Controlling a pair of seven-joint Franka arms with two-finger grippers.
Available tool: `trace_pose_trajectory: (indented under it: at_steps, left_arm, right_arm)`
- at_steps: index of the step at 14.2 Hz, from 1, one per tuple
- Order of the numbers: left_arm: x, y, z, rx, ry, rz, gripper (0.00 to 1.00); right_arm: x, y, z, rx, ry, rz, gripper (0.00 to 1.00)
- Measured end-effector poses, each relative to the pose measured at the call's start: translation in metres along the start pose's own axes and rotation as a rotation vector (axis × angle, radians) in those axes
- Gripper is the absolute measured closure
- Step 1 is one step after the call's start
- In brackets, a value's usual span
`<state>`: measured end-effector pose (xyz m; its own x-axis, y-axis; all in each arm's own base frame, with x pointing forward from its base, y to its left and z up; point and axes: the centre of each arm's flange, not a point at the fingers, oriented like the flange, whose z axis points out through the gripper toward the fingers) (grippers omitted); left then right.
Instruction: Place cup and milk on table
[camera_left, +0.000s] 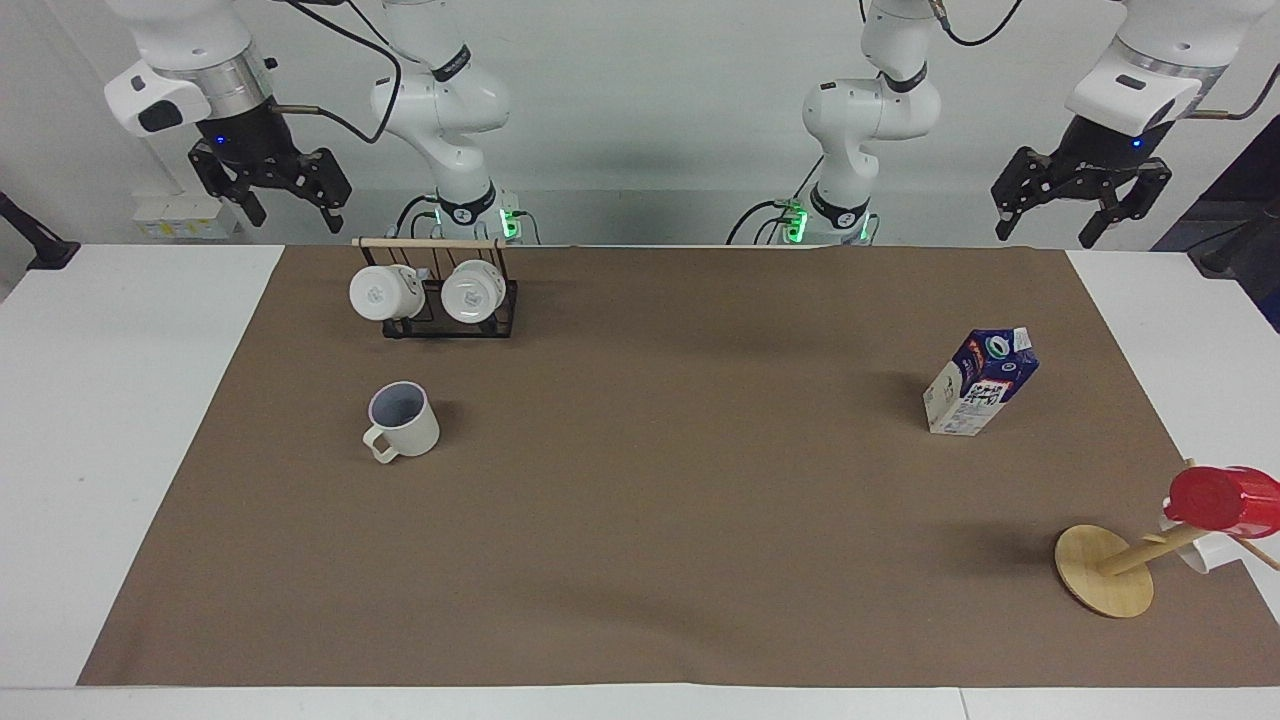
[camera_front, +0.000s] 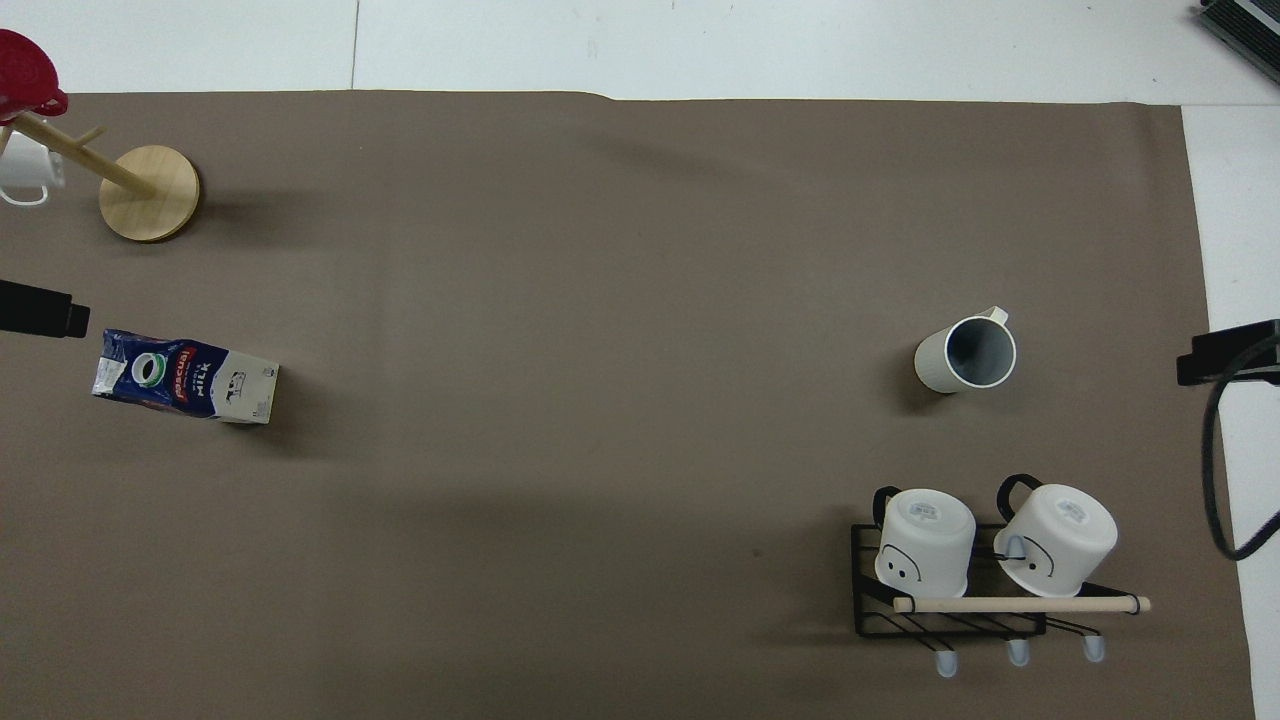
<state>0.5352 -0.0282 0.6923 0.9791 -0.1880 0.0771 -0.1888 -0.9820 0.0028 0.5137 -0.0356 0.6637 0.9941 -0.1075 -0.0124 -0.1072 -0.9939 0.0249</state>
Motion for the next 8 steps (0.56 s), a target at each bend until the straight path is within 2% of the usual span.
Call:
trace_pose_trajectory:
  at_steps: [8]
  left_arm:
    - [-0.0002,0.0012,0.0003,-0.001,-0.003,0.002,0.00]
  right_arm:
    - [-0.0008,0.0001,0.0006,0.000,-0.008,0.000,0.00]
